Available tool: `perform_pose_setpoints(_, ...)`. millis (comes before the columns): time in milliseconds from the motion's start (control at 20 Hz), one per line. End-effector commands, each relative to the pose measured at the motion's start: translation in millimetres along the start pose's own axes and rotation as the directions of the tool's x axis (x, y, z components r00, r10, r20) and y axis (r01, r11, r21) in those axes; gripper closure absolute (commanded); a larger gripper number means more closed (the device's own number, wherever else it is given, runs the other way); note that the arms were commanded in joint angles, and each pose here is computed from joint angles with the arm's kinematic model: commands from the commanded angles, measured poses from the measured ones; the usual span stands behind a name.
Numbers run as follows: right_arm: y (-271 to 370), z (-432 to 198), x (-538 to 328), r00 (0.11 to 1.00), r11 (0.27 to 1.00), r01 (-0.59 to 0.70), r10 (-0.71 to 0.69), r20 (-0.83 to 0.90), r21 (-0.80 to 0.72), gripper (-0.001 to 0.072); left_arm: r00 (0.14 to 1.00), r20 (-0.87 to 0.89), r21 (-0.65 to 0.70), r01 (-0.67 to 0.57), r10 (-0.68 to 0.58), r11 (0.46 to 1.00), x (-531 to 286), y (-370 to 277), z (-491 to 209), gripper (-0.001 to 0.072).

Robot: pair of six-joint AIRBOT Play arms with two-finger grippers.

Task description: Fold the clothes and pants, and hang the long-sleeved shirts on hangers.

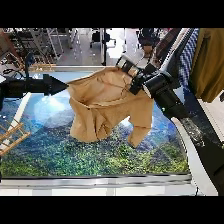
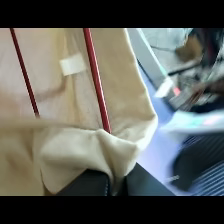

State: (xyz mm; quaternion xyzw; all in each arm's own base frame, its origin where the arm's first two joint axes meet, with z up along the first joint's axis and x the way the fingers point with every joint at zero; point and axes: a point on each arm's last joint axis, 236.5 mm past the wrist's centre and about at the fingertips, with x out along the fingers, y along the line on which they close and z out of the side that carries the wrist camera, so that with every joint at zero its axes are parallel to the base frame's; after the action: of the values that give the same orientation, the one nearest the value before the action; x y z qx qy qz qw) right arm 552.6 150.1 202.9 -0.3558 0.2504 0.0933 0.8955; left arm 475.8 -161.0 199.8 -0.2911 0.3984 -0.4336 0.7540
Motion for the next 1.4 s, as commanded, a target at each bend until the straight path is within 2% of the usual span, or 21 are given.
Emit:
perform_pose_setpoints(0,-27.8,5.9,-11.4,0.997,0.853,0.071,-0.079,-0.005,0.517,0.0684,0.974,-0.226,0.07,-0.002,0.018,0.998,41.2,-17.4,-55.9,0.0204)
perform_pose_setpoints(150,-65.2,16.9,-40.8,0.989,0.773,0.116,-0.149,0.0,0.624,0.0684,0.916,-0.397,0.095,0.103,-0.057,0.99,70.6,-59.2,-104.0,0.0205)
perform_pose_setpoints(300,-117.8,15.5,-87.8,0.974,0.695,0.164,-0.225,-0.006,0.7,0.0684,0.847,-0.522,0.05,0.147,-0.099,0.988,76.4,-83.0,-139.7,0.021)
perform_pose_setpoints(400,-159.9,-20.9,-119.2,0.956,0.628,0.253,-0.279,-0.091,0.736,0.0684,0.811,-0.574,0.044,0.168,-0.113,0.985,72.2,-89.4,-153.7,0.0215)
perform_pose_setpoints(500,-205.6,-76.8,-156.7,0.915,0.538,0.383,-0.333,-0.229,0.751,0.0683,0.807,-0.58,0.046,0.171,-0.113,0.984,70.3,-90.8,-154.9,0.0283)
perform_pose_setpoints(650,-261.9,-169.9,-220.2,0.802,0.449,0.595,-0.39,-0.453,0.666,0.0683,0.812,-0.573,0.048,0.168,-0.111,0.985,68.3,-89.9,-152.5,0.0302)
perform_pose_setpoints(750,-300.8,-228.6,-265.4,0.69,0.319,0.717,-0.443,-0.572,0.619,0.0683,0.816,-0.568,0.05,0.167,-0.11,0.985,69.1,-89.6,-151.5,0.0302)
perform_pose_setpoints(850,-341.4,-264.8,-302.2,0.589,0.193,0.784,-0.53,-0.61,0.59,0.0684,0.815,-0.569,0.05,0.167,-0.109,0.985,69.0,-89.6,-151.6,0.0303)
perform_pose_setpoints(950,-384.1,-268.3,-329.7,0.51,0.097,0.785,-0.662,-0.549,0.612,0.0684,0.815,-0.569,0.049,0.167,-0.11,0.985,69.0,-89.5,-151.8,0.0303)
perform_pose_setpoints(1100,-436.4,-246.3,-370.0,0.378,0.023,0.738,-0.842,-0.384,0.675,0.0684,0.785,-0.608,0.039,0.179,-0.119,0.983,61.9,-91.4,-160.9,0.0303)
perform_pose_setpoints(1200,-455.7,-248.0,-398.7,0.29,-0.026,0.721,-0.896,-0.336,0.692,0.0684,0.753,-0.646,0.028,0.191,-0.128,0.981,54.4,-93.9,-169.8,0.0303)
perform_pose_setpoints(1350,-475.0,-287.9,-437.4,0.171,-0.12,0.755,-0.913,-0.371,0.644,0.0684,0.752,-0.646,-0.004,0.165,-0.129,0.986,54.4,-93.8,-169.9,0.0302)
